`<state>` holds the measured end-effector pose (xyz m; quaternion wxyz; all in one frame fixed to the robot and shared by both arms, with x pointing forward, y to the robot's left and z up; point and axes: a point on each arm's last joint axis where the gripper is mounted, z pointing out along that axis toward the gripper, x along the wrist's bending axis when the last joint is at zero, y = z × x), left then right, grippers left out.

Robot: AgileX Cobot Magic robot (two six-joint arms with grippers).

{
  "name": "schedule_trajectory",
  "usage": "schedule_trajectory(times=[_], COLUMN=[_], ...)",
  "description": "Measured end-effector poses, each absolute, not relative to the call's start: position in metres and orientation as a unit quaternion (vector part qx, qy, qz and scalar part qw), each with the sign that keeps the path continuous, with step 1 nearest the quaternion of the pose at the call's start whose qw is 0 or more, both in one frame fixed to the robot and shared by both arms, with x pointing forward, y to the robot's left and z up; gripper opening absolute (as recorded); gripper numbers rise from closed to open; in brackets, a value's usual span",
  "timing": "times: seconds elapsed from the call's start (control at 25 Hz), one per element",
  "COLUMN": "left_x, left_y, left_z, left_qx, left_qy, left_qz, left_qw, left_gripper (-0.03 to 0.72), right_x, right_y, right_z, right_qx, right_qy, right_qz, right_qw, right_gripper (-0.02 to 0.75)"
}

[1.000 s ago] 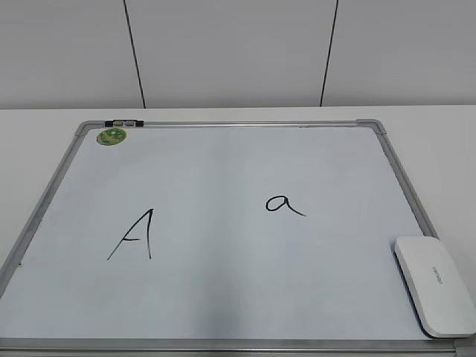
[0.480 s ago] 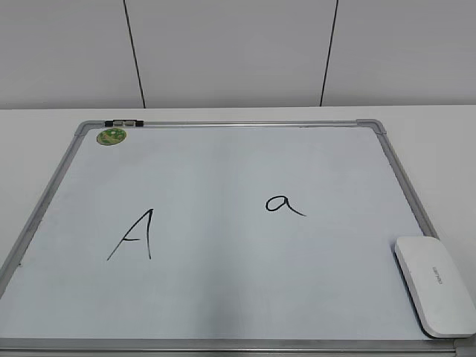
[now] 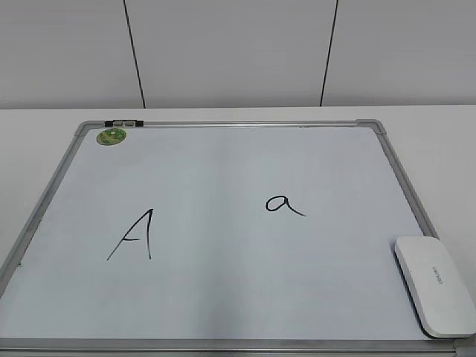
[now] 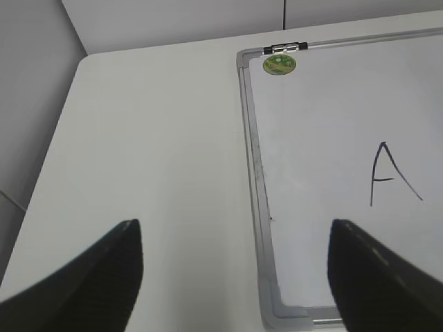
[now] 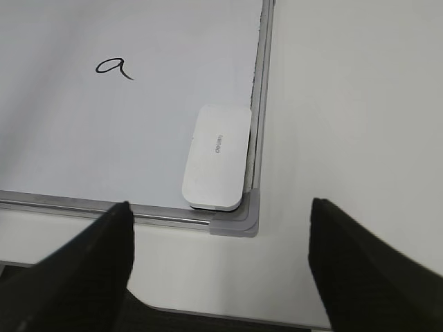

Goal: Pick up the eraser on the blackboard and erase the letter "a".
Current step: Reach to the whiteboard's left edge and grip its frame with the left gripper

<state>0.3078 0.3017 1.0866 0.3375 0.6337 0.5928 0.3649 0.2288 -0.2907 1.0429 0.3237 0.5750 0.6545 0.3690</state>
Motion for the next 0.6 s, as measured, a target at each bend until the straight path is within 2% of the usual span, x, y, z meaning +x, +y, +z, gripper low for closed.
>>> schedule_trajectory(times=[0.4,0.6], left_x=[0.420,0.482], left_y=[0.301,0.297], left_z=[1.081,1.069], left_qx=[0.676,0.710], left_qy=[0.644,0.667], left_qz=[0.251,0.133], left_qw=[0.256,0.182], left_gripper=[0.619,0.619], right_x=[0.229,0.229], right_y=[-0.291,-0.291], right_z=[1.043,1.043], right_qx=[0.575,0.575], right_qy=[0.655,0.655], right_qz=[0.369,0.369], right_qw=[0.324,0.324], right_gripper=[0.586,0.587])
